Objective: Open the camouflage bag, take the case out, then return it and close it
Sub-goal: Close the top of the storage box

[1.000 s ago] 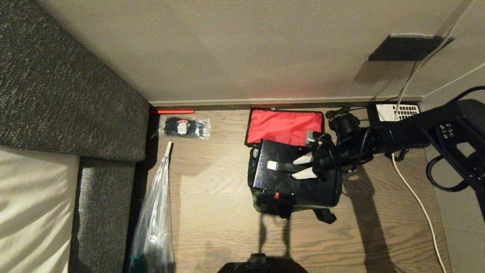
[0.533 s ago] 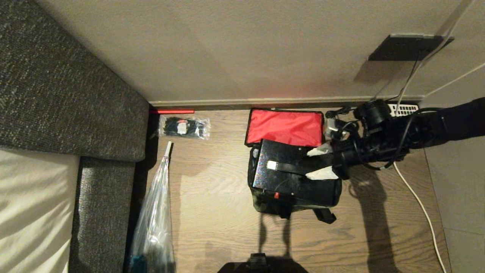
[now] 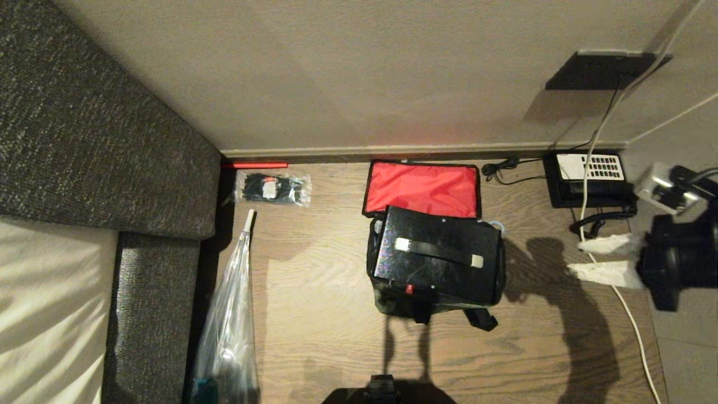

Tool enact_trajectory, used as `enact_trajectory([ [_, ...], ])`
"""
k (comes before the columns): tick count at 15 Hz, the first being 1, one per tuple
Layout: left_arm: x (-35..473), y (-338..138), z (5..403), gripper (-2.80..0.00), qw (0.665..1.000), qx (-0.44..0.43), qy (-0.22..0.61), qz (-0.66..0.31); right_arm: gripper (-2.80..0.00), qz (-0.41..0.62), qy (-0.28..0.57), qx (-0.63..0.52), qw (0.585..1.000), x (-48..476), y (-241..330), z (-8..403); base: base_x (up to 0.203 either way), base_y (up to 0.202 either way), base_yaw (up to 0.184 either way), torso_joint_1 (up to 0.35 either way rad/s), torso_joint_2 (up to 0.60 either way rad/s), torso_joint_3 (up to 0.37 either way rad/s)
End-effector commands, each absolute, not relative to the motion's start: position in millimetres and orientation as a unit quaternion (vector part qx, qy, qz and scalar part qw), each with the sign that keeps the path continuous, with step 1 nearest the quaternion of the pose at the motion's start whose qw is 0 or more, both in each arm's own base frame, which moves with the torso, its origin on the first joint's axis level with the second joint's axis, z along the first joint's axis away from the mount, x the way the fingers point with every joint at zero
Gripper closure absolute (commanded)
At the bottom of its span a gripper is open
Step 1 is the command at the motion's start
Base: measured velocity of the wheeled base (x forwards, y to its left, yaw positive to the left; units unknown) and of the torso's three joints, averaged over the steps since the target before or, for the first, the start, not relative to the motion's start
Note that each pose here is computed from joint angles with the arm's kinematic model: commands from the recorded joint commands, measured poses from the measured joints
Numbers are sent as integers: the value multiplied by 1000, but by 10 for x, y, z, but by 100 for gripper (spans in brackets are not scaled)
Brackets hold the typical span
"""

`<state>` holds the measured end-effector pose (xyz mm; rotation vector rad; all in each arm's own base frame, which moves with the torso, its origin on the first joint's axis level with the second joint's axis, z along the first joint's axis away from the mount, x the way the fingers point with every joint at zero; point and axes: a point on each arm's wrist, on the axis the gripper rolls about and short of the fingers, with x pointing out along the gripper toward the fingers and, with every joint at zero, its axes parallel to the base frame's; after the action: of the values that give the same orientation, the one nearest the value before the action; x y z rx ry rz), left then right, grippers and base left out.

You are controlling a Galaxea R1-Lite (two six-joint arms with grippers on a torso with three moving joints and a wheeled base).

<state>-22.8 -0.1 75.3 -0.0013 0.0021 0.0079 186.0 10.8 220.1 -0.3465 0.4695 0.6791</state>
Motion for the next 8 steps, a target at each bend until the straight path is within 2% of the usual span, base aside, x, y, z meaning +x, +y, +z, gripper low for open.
enact_trajectory([
  [1,-228,-1,749,0,1000,-1,1,5,0,234,190,-139,943,994,61,2224,0,0,0,0,0,0],
  [5,-228,-1,749,0,1000,-1,1,5,0,147,189,-125,963,215,53,1811,0,0,0,0,0,0],
  [8,-227,-1,746,0,1000,-1,1,5,0,70,204,-114,970,-134,23,1202,0,0,0,0,0,0],
])
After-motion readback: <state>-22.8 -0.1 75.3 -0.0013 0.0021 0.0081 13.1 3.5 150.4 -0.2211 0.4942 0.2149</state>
